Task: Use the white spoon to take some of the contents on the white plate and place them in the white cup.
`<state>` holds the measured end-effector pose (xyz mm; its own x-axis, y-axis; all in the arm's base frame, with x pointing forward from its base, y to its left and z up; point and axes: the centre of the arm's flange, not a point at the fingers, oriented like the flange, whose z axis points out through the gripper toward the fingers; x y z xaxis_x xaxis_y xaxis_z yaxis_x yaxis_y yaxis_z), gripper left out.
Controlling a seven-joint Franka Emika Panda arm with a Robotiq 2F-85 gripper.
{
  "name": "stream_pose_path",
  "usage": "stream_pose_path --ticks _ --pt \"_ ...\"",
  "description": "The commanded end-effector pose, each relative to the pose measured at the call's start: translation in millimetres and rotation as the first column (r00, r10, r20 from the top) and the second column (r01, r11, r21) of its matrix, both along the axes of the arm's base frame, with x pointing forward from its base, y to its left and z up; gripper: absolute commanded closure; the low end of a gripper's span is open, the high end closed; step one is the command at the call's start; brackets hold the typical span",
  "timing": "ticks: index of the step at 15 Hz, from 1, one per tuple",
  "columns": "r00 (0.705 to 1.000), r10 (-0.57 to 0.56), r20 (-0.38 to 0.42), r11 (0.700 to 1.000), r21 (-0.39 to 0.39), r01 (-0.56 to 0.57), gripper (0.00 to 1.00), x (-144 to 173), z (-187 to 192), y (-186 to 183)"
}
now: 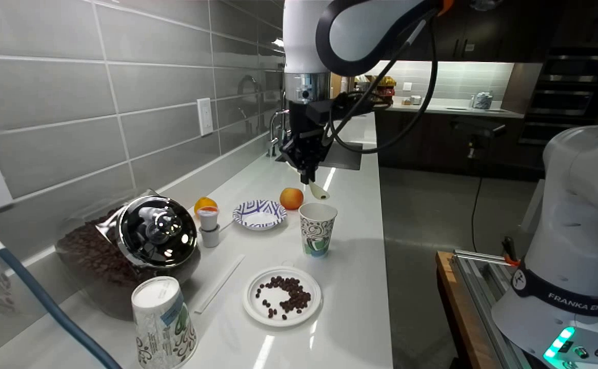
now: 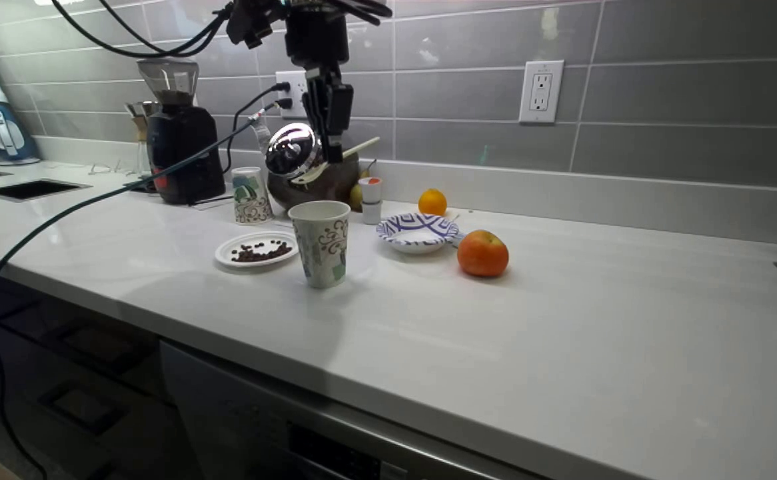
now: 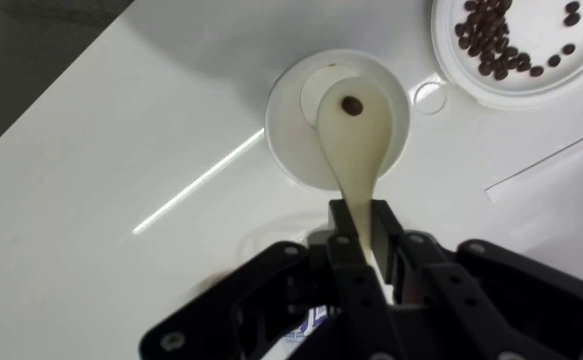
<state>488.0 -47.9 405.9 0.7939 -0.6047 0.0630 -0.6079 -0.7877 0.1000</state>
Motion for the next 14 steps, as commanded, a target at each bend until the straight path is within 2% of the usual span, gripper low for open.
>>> stream_pose_path --ticks 1,7,12,13,14 --pt "0.997 -0.054 0.062 0.989 -0.137 0.062 0.96 -1 -11 25" --pt "0.985 -0.121 0.12 0.941 -0.303 0.152 0.96 -11 -24 52" --pt "0.969 -0.177 0.175 0.866 -0.44 0.238 0.96 -12 -25 47" --pt "0.965 -0.186 0.186 0.842 -0.476 0.254 0.96 -14 -27 52" --pt "0.966 -0.178 0.19 0.833 -0.494 0.251 0.96 -15 -30 57"
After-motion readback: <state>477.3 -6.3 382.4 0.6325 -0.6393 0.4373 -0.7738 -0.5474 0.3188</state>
